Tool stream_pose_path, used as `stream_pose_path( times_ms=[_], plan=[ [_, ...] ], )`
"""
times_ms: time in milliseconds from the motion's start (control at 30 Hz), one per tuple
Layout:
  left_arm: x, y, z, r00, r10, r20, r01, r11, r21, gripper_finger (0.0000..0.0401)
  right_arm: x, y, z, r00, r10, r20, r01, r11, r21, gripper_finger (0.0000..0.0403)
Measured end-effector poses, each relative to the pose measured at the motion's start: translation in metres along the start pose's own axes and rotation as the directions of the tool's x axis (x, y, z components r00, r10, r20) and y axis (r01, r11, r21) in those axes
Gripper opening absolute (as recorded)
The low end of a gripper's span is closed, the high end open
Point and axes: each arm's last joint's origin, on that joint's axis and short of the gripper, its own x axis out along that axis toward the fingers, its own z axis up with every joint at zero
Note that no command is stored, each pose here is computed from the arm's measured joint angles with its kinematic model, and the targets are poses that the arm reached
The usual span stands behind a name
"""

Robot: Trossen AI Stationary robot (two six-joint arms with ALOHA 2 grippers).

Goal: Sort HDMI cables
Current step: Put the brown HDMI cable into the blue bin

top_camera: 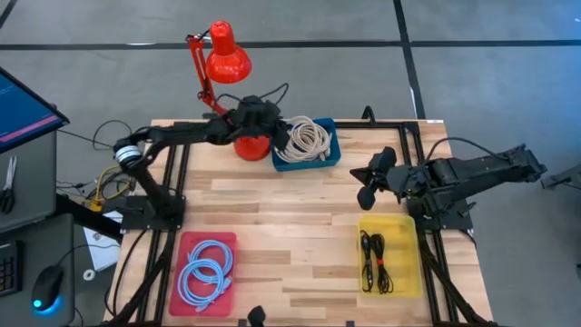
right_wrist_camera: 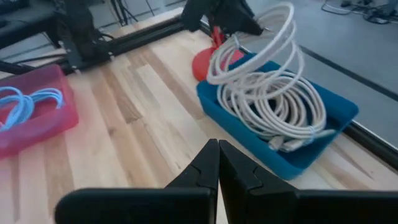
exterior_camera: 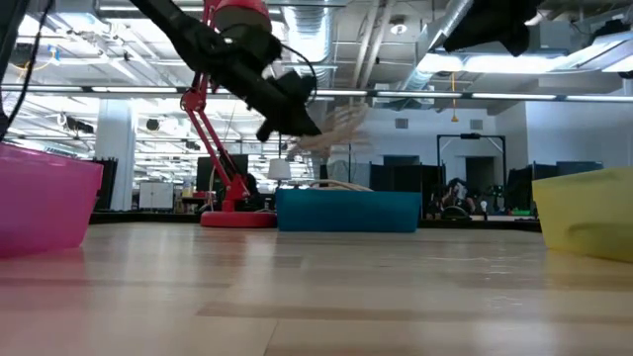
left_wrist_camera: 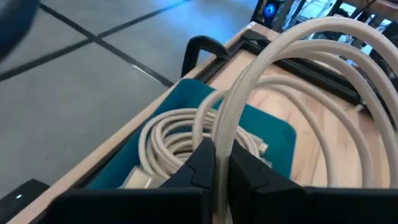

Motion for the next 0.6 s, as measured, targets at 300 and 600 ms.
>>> stream_pose_path(
  times_ms=[300,600],
  plan=[
    [0.031,0.013,-0.021,0.991,0.135,0.000,-0.135,0.991,-0.004,0.0015,0.003,-0.006,-0.001,0.999,-0.040,-0.022,0.040,0.999,0.001,0.0000],
    [0.034,0.016,-0.025,0.990,0.143,-0.014,-0.143,0.990,-0.007,0.0015,0.003,-0.007,-0.002,0.999,-0.032,-0.044,0.032,0.999,0.002,0.0000]
  ],
)
